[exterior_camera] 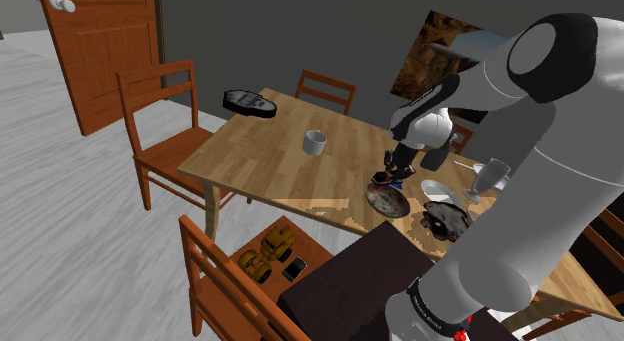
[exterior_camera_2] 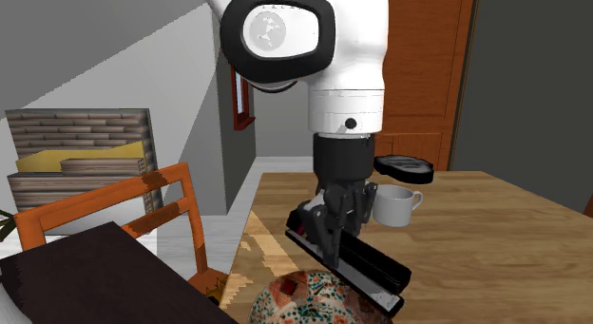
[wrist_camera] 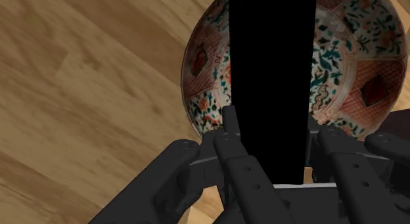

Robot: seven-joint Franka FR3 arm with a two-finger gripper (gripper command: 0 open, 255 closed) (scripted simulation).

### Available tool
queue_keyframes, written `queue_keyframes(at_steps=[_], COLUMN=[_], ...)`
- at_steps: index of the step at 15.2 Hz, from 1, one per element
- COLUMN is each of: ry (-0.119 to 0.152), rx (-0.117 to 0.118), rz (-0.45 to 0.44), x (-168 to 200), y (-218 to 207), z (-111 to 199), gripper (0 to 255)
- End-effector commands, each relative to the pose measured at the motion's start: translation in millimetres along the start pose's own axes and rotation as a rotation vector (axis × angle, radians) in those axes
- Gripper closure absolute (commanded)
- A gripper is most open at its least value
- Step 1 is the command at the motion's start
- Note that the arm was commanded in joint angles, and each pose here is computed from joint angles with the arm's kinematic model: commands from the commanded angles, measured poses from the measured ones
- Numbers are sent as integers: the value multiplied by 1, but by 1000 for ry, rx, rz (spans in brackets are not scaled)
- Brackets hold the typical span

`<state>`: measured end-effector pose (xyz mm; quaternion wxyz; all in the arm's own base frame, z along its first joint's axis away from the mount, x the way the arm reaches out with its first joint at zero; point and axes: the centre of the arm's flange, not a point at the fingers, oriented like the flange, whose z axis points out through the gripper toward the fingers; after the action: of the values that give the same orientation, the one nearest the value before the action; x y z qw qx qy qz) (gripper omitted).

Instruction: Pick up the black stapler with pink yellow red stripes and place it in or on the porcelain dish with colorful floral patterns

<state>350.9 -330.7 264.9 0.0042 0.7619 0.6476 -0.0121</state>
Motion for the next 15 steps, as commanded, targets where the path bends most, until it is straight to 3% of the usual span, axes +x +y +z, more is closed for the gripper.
queue_keyframes(at_steps=[1,2,15], ry=[0,0,0], rx=[0,0,0], rz=[-3,-3,-3], x=[1,1,2], y=[-24,-40,-39], z=[1,2,66], gripper=[255,255,255])
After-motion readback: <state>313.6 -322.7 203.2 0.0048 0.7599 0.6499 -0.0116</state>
